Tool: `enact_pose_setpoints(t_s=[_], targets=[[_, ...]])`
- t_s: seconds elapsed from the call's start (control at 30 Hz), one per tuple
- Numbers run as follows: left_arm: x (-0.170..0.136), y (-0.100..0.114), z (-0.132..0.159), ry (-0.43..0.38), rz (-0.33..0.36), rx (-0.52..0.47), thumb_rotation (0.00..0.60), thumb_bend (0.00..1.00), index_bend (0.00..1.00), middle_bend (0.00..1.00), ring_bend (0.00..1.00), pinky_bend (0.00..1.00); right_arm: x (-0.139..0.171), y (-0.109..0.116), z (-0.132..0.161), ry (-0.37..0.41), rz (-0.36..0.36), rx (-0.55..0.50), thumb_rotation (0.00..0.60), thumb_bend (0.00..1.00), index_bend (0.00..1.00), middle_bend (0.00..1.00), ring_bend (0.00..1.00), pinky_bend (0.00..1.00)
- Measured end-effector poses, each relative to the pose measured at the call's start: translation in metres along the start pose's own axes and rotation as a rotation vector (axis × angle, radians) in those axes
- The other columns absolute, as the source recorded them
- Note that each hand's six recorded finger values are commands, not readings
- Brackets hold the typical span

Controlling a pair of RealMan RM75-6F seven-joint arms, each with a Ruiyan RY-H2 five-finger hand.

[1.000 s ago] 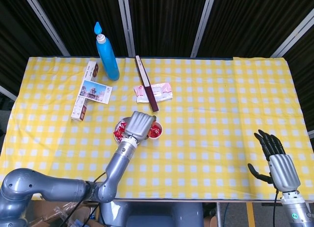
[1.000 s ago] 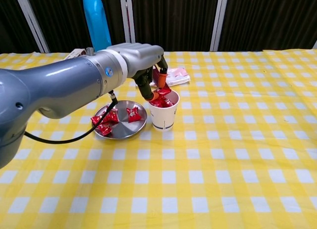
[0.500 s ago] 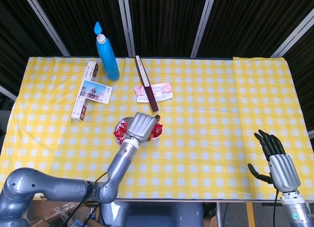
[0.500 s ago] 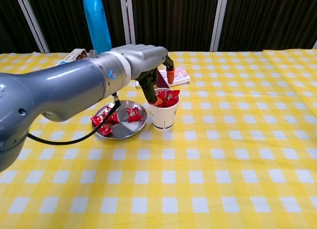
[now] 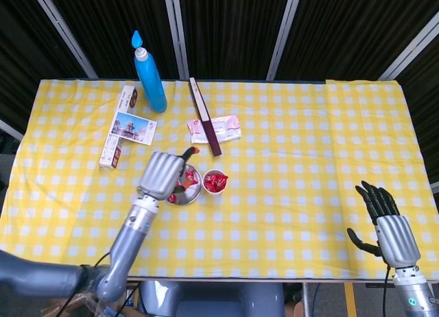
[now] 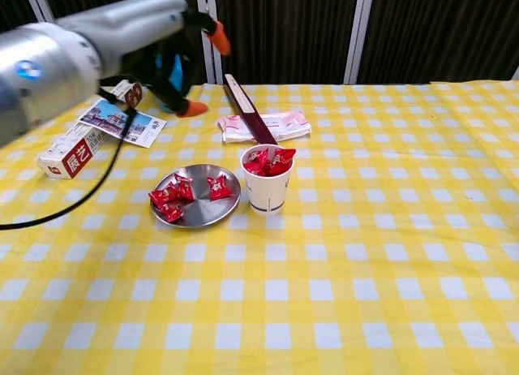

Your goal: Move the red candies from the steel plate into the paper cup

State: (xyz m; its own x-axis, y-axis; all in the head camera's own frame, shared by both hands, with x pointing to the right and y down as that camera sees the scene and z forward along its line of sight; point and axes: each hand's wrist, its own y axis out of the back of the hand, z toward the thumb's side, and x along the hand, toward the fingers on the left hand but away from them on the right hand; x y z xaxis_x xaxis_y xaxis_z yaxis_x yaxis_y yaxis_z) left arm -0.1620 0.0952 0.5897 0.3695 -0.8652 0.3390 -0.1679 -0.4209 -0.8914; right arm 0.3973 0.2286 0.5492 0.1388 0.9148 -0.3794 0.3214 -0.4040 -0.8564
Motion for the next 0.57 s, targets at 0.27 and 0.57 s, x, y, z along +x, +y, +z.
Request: enact_pose_setpoints(t_s=[0.27,0.57], targets=[[-0.110,0.020,-0.105,0.116,0.033,0.115,0.600,0.18,0.00,0.00,0.06,0.27,-0.001,-0.002,-0.001,0.011,-0.014,0.100,0.600,0.39,0.00,0.00,0.00,0.00],[-0.227,0.031,-0.192,0.265,0.038,0.217,0.600,0.15,0.00,0.00,0.00,0.08,0.000,-0.008,-0.002,-0.003,-0.044,0.203,0.600,0.39,0.00,0.00,0.00,0.00]])
